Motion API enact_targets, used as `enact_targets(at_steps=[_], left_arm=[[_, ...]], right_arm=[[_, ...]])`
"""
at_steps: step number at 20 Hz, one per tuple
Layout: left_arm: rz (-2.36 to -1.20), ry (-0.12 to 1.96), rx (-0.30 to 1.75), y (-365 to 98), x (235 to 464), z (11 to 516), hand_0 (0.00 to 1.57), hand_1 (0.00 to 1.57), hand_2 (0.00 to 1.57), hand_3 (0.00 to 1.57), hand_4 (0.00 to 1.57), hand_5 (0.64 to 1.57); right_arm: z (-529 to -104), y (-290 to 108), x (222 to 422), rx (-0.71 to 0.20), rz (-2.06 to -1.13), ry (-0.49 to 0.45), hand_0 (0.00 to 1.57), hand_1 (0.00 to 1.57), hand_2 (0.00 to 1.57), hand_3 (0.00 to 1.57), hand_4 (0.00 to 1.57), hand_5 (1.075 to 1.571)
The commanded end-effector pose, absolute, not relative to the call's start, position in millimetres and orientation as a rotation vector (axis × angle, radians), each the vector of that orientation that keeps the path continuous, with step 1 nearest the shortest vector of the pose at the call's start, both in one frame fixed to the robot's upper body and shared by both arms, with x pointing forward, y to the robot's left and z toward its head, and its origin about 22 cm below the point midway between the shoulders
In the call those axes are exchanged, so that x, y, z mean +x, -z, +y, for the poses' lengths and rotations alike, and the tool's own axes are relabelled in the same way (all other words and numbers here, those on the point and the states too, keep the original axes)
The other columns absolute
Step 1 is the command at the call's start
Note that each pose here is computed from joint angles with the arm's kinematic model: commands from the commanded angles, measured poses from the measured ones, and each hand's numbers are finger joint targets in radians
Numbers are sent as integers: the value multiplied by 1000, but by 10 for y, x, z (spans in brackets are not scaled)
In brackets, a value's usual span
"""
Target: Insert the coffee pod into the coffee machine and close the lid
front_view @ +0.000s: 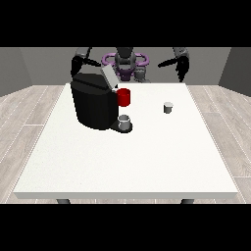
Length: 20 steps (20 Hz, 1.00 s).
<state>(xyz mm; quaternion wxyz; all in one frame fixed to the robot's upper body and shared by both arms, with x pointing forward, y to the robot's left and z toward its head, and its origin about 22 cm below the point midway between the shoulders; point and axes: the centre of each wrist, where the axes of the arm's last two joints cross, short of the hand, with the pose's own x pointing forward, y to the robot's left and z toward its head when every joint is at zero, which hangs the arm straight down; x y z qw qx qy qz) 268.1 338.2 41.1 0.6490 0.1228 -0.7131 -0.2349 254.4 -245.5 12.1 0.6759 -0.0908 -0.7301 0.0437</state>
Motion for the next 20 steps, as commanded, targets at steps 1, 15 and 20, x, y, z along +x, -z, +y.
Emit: enact_targets(at_steps=[1, 15, 20], left_arm=[[-1527, 613, 377, -548, 2879, 3506, 0, 0, 0, 0, 0, 1571], [-1384, 756, 501, -558, 3328, 3948, 0, 0, 0, 0, 0, 1571], [-1449, 817, 592, -639, 3469, 3958, 0, 0, 291, 0, 0, 1571]], right_arm=[[-2125, -200, 2535, -231, -1662, -123, 0, 0, 0, 0, 0, 1571], [-1843, -449, 2708, -191, -1762, -202, 0, 0, 0, 0, 0, 1571], [-1748, -557, 2863, -136, -1754, -125, 0, 0, 0, 0, 0, 1571]])
